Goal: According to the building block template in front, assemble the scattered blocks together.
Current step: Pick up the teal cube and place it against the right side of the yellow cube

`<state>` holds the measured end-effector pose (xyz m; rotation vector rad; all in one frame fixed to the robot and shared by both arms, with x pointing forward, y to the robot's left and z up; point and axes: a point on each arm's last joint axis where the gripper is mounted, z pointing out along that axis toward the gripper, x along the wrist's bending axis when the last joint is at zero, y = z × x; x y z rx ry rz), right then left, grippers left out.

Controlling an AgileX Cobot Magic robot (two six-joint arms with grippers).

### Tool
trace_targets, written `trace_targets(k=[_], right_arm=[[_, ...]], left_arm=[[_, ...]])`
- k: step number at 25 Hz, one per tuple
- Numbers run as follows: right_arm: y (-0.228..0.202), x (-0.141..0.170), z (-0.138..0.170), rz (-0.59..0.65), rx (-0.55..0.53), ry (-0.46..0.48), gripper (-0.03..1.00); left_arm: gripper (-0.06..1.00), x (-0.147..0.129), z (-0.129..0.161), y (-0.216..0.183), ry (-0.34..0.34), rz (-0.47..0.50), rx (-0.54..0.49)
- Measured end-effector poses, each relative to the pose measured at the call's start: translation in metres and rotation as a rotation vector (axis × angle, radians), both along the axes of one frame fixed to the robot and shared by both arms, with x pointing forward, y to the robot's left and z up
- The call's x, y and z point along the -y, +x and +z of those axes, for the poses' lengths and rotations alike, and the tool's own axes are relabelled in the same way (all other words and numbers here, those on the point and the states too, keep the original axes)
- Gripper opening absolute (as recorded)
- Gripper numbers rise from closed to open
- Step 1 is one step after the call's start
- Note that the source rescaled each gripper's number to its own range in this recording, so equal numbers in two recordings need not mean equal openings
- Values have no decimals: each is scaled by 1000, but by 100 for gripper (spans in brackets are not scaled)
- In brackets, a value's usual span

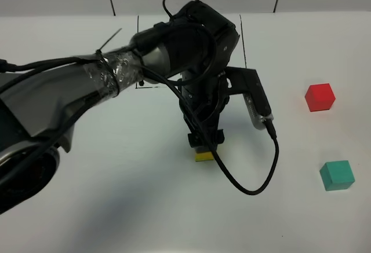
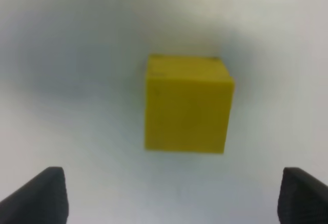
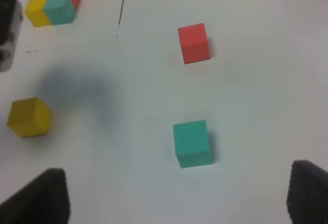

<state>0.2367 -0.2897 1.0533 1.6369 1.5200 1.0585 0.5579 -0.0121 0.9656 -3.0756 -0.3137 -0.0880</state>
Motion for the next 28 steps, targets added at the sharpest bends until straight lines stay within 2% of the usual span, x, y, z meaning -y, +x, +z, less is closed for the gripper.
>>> trace_targets(k=[5,8,14,16,20,25,28], right_arm=[[0,0,0,0,0,0,72],[0,0,0,0,0,0,72],[0,0,0,0,0,0,72],[0,0,0,0,0,0,72],[0,0,0,0,0,0,72],[0,0,0,0,0,0,72],[0,0,0,0,0,0,72]], left_arm=[[81,-24,35,13,-82,173,40],[81,-55,50,33,-122,304,54],[80,-117,82,60,-311,542,-2],[80,-135,94,64,-352,605,7],[79,-175,105,63,-361,700,23],[78,-227,97,44,-339,844,-2],[77,-250,100,27,-368,920,36]])
